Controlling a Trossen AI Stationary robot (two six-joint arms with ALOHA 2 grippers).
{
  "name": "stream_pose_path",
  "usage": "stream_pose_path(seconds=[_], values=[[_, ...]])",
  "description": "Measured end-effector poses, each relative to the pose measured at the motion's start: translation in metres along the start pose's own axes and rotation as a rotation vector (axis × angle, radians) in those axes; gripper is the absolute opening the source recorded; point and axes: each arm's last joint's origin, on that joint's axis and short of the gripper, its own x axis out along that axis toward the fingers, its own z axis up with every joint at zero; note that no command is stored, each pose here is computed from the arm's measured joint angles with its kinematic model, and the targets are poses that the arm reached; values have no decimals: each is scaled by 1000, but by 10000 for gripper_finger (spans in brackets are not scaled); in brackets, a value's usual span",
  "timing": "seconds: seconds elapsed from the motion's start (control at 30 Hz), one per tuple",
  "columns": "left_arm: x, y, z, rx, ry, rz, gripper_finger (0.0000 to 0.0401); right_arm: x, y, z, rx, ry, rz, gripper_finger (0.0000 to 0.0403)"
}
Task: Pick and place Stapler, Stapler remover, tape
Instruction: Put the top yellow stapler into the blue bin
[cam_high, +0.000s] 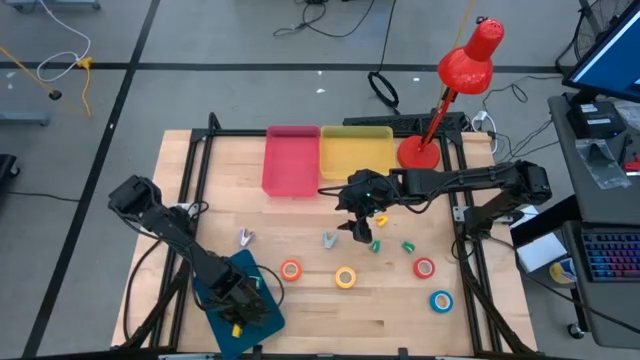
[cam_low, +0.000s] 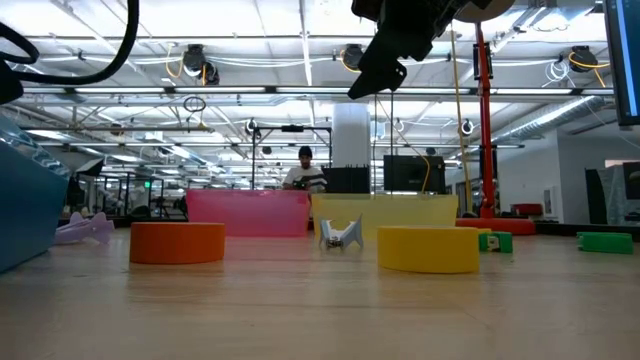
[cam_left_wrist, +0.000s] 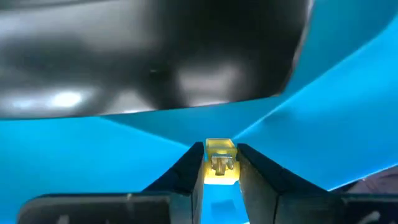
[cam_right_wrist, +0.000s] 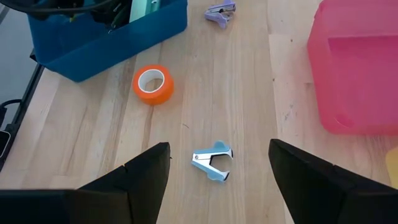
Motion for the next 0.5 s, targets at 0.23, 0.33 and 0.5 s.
stream_pose_path(seconds=[0.23,0.33,0.5], values=[[0,0,0,-2,-4,-2,86,0,0,0,0,0,0,267],[0,-1,0,12,1,-12,87,0,0,0,0,0,0,267],[0,-1,0,16,-14,-20,93,0,0,0,0,0,0,267]])
